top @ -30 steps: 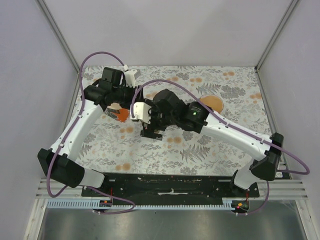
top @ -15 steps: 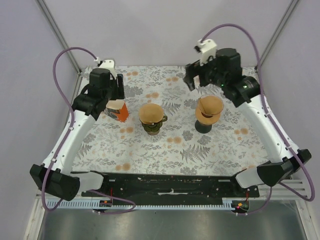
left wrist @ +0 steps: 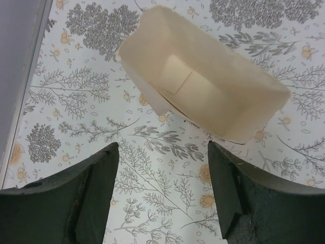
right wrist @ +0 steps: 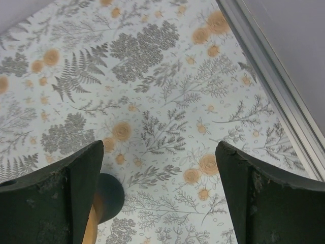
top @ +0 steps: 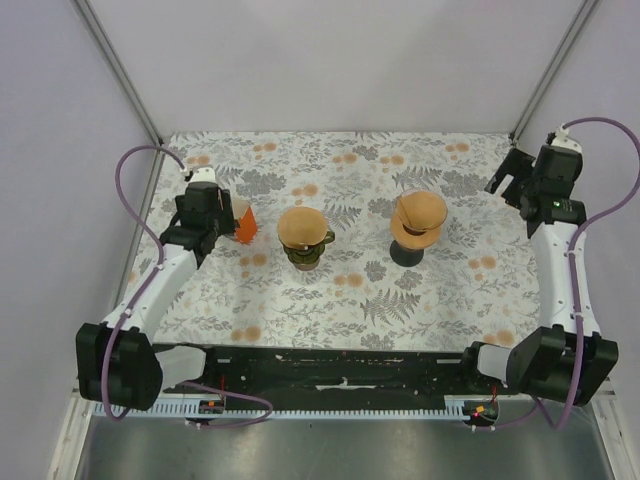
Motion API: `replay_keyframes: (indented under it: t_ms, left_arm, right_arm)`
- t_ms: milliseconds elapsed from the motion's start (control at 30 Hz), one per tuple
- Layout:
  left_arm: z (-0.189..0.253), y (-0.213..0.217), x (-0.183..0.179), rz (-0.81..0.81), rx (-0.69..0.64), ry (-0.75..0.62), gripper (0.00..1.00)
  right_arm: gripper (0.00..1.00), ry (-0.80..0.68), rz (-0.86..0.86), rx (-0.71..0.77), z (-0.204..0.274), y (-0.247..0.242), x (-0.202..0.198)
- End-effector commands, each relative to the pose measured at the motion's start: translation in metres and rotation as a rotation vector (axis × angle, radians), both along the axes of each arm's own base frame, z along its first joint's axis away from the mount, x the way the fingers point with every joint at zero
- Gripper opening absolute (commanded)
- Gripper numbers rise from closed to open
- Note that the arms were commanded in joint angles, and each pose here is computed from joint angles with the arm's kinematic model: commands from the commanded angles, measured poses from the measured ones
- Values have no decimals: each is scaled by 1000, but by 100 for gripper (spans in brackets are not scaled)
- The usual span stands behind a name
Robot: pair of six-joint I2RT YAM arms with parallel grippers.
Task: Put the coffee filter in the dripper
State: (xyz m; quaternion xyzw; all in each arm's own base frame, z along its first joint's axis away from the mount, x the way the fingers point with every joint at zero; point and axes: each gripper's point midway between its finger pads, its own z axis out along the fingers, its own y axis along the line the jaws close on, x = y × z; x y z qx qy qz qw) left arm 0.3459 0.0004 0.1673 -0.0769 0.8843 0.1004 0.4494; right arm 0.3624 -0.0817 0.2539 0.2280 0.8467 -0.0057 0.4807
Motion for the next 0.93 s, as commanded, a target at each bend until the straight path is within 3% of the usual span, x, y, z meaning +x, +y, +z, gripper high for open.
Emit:
replay_keyframes:
  t_ms: [0, 233, 500, 633, 900]
  left_arm:
    - [8, 5, 13, 14, -11, -134, 77]
    - [-15, 7, 11, 17, -31, -143, 77]
    - [-31, 15, 2, 76, -43, -194, 77]
    - [-43, 17, -5, 101, -59, -208, 87]
    - [-57, 27, -15, 166, -67, -276, 90]
  right_arm:
    - [98, -28, -137, -23, -9, -19, -4]
    - [98, 54, -190, -26, -49, -26, -15]
    - [98, 34, -162, -17, -61, -21, -14]
    - [98, 34, -159, -12, -65, -20, -13]
    - [98, -13, -191, -25, -66, -24, -17]
